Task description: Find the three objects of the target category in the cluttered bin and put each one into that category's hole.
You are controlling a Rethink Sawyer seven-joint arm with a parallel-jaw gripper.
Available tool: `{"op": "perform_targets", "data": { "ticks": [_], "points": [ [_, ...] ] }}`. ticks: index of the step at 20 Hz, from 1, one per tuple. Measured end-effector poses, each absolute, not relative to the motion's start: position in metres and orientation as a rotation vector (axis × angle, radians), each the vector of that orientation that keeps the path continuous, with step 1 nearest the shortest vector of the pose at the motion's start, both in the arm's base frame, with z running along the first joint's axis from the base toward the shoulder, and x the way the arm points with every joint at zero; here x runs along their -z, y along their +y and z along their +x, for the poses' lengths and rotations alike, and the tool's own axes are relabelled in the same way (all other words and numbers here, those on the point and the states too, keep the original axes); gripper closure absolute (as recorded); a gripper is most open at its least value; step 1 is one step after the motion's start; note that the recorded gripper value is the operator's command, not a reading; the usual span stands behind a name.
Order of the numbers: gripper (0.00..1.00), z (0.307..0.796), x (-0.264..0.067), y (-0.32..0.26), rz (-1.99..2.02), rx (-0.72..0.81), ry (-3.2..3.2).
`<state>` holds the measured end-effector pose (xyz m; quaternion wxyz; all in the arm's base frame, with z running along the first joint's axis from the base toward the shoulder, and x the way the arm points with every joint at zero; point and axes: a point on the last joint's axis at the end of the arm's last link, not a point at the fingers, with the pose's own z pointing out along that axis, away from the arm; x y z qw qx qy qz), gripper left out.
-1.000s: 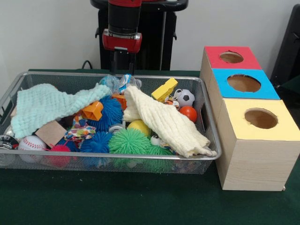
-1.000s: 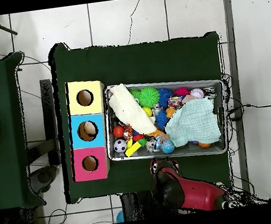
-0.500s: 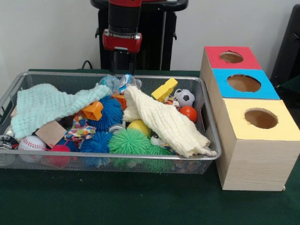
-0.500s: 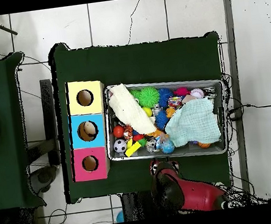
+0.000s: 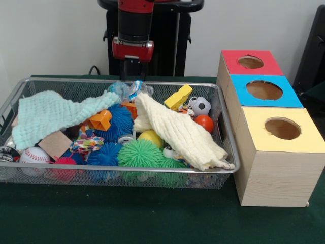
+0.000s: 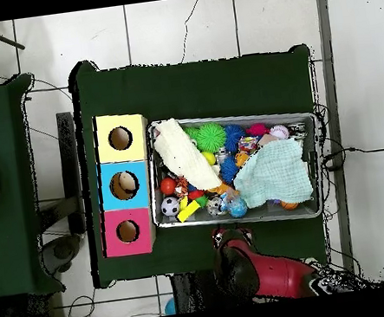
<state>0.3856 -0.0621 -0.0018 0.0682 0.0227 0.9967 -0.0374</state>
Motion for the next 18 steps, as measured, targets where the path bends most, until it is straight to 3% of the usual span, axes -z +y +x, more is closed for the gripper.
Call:
{"op": "perform_targets", "data": {
  "ticks": [6, 14, 18],
  "points": [
    [0.00, 0.385, 0.004, -0.058, 0.059, 0.104, 3.010],
    [0.00, 0.404, -0.076, -0.069, 0.134, 0.168, 3.059],
    [0.00, 0.412, -0.099, -0.074, 0.161, 0.191, 3.054]
  ]
}}
